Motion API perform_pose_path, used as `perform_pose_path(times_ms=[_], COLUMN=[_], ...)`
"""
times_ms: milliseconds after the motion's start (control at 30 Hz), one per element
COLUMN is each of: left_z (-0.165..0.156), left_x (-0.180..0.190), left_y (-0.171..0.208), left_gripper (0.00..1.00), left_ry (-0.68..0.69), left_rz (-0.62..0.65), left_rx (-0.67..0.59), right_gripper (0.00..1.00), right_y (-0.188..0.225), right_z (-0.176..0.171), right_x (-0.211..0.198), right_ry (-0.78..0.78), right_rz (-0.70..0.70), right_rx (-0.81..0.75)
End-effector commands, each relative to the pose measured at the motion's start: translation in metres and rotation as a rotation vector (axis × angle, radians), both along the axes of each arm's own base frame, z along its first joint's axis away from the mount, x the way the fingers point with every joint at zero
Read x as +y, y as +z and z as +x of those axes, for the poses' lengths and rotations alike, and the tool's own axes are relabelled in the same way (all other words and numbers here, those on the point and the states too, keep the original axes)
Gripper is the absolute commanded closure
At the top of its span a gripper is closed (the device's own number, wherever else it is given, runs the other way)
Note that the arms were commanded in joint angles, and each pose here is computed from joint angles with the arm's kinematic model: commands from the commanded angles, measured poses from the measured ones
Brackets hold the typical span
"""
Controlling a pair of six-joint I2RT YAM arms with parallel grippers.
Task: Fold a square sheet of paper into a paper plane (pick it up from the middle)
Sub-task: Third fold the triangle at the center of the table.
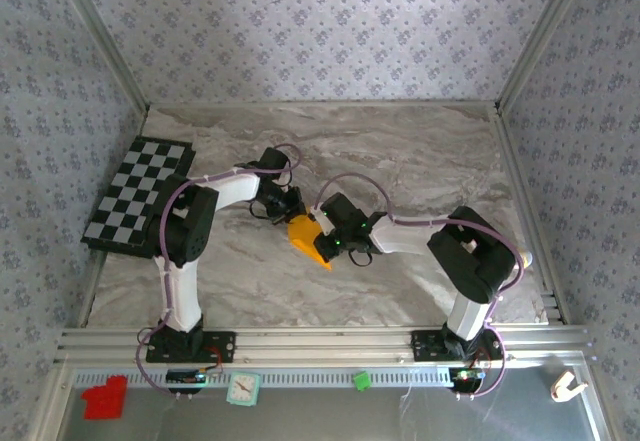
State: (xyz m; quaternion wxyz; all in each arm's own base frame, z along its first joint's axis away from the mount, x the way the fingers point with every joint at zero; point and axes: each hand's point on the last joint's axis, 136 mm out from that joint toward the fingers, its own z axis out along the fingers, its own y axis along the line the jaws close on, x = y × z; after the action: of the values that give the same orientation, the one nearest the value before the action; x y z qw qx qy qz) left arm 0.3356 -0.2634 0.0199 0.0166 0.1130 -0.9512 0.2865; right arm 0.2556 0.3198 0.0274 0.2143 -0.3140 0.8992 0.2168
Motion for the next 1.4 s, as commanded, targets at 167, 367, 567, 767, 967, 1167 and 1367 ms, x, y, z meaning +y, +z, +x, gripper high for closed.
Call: perform_pose_path(times_ms=[167, 367, 567, 767, 967, 1167, 1367], left_z=[-0.017, -0.018, -0.017, -0.017, -0.016, -0.015, -0.015], left_x=[0.006, 0.005, 0.005, 0.006, 0.006, 0.006, 0.004], left_y=[-0.024, -0.024, -0.024, -0.025, -0.025, -0.025, -0.024], left_gripper=[0.91, 0.91, 0.92, 0.91, 0.92, 0.92, 0.92], left_ry=[-0.026, -0.029, -0.026, -0.024, -0.024, -0.023, -0.025], left_rz=[0.065, 0.063, 0.064, 0.069, 0.07, 0.07, 0.065], left_rx=[0.064, 0.065, 0.064, 0.065, 0.063, 0.063, 0.061], right_gripper=[0.96, 0.96, 0.96, 0.96, 0.96, 0.96, 0.96], right_y=[-0.003, -0.005, -0.006, 0.0, 0.007, 0.007, 0.004], right_z=[0.001, 0.002, 0.002, 0.003, 0.001, 0.001, 0.001], right_x=[0.004, 0.004, 0.001, -0.002, -0.002, -0.004, -0.003], right_ry=[-0.015, -0.019, -0.027, -0.039, -0.036, -0.04, -0.038], right_rz=[-0.018, -0.028, -0.042, -0.044, -0.036, -0.041, -0.048], right_rx=[0.017, 0.021, 0.011, -0.006, -0.007, -0.008, -0.005])
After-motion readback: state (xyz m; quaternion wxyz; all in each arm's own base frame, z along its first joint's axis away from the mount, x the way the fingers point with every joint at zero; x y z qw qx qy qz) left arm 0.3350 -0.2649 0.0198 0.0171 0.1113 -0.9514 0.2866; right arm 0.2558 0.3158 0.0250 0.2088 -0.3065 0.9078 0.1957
